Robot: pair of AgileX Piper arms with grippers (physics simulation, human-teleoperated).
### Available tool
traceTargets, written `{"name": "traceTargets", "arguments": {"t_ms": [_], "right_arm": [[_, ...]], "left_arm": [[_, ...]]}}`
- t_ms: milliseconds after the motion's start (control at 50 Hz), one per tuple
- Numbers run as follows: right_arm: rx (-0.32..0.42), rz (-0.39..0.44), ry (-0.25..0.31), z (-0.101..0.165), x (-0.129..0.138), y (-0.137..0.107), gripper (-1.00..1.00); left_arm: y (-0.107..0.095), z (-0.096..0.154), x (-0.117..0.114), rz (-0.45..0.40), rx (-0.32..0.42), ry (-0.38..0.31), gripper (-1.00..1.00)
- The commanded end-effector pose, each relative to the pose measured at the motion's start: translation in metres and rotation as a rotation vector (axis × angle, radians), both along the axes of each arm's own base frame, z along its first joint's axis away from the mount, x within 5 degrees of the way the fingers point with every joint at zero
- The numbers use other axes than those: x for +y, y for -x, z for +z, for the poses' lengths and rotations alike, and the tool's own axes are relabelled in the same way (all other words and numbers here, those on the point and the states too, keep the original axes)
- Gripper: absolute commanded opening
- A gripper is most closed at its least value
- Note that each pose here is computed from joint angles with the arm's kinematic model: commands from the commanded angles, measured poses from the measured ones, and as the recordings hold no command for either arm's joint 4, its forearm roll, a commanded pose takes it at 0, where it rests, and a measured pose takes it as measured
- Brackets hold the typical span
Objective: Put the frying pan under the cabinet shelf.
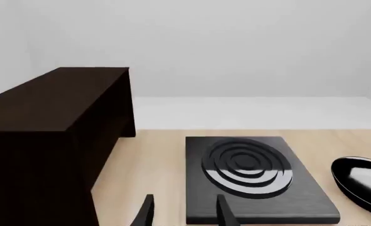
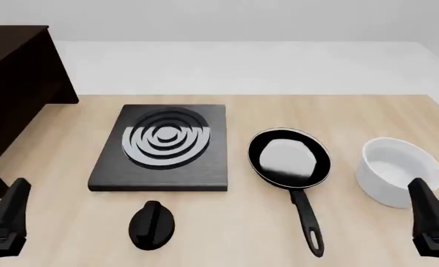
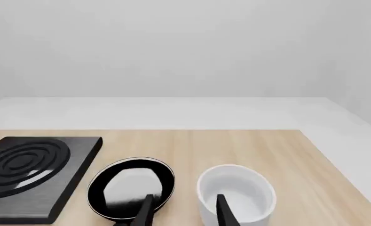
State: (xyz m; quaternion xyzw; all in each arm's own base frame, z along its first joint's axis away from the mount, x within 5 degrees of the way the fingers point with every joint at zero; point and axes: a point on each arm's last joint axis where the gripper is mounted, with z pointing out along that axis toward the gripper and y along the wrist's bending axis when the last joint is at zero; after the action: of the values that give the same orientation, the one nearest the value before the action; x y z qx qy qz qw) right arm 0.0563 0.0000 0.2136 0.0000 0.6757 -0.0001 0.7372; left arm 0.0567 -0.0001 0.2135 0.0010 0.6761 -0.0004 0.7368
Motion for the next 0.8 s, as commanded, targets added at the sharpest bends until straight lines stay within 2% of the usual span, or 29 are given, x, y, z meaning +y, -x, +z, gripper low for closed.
{"name": "traceTargets", "arguments": {"t_ms": [20,160,340,420,500,620,800], "right_arm": [[0.001,0.0,0.0,0.001,0.0,0.0,1.0],[0.001,0.0,0.0,0.001,0.0,0.0,1.0],[0.001,0.0,0.0,0.001,0.0,0.0,1.0],[0.001,0.0,0.0,0.001,0.0,0.0,1.0],[0.001,0.0,0.0,0.001,0.0,0.0,1.0],[0.0,0.0,0.0,0.001,0.0,0.0,1.0],[0.001,0.0,0.0,0.001,0.0,0.0,1.0]], "left_arm": [[-0.003,-0.001,0.0,-0.003,0.02,-0.002,1.0],[-0.008,0.001,-0.001,-0.02,0.018,-0.018,1.0],[-0.017,0.008,-0.006,-0.077,-0.006,-0.104,1.0],[-0.015,0.02,-0.008,-0.096,-0.024,-0.113,1.0],[-0.022,0.027,-0.014,-0.164,-0.028,-0.168,1.0],[-0.029,0.04,-0.02,-0.212,-0.048,-0.201,1.0],[-0.045,0.046,-0.036,-0.305,-0.08,-0.313,1.0]]}}
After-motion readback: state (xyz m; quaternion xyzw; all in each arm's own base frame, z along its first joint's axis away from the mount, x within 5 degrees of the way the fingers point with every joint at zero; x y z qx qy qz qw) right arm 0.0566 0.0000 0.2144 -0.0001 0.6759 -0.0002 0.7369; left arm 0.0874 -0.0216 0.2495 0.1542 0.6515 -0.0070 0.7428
